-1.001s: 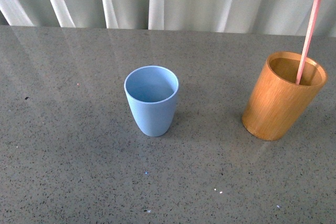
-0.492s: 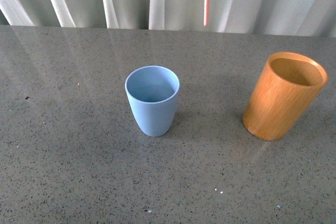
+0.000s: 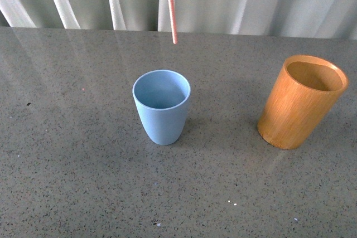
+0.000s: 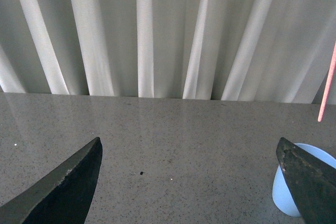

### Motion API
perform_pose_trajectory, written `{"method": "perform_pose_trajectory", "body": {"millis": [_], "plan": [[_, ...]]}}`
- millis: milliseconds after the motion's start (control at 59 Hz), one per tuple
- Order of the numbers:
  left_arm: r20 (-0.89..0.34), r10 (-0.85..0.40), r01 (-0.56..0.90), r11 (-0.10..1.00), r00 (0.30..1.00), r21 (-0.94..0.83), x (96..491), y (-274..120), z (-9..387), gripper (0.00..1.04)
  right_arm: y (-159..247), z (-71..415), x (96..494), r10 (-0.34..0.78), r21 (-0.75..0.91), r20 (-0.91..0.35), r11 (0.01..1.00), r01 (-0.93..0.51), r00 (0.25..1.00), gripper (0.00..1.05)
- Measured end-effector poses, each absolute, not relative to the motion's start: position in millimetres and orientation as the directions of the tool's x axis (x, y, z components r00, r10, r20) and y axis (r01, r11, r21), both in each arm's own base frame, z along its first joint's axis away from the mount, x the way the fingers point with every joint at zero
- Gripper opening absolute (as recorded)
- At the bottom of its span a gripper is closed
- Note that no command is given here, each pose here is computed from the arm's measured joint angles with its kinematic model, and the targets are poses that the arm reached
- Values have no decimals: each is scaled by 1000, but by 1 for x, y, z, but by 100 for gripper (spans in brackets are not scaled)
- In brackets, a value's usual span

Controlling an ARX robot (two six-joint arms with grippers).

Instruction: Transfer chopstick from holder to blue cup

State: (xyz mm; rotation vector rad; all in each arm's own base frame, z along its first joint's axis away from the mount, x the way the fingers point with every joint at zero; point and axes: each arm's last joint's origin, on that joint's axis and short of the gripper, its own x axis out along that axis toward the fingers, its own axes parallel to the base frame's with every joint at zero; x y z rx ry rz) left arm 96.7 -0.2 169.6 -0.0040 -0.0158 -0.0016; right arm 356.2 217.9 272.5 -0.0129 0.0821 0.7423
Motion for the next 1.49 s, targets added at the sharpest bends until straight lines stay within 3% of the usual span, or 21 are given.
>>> {"method": "perform_pose_trajectory", "body": {"millis": [492,1374,1493], "plan": [[16,-2,2,1000,1000,-4,97,0,170,98,243,254,348,719,56,-111,694,-718,687,2],[16,-2,2,1000,1000,-4,97,0,170,98,238,211,345,707,103,-160,706,-701,689,2],[16,-2,2,1000,1000,-4,97,0,170,98,236,204,345,706,111,-169,707,-698,688,21]]}}
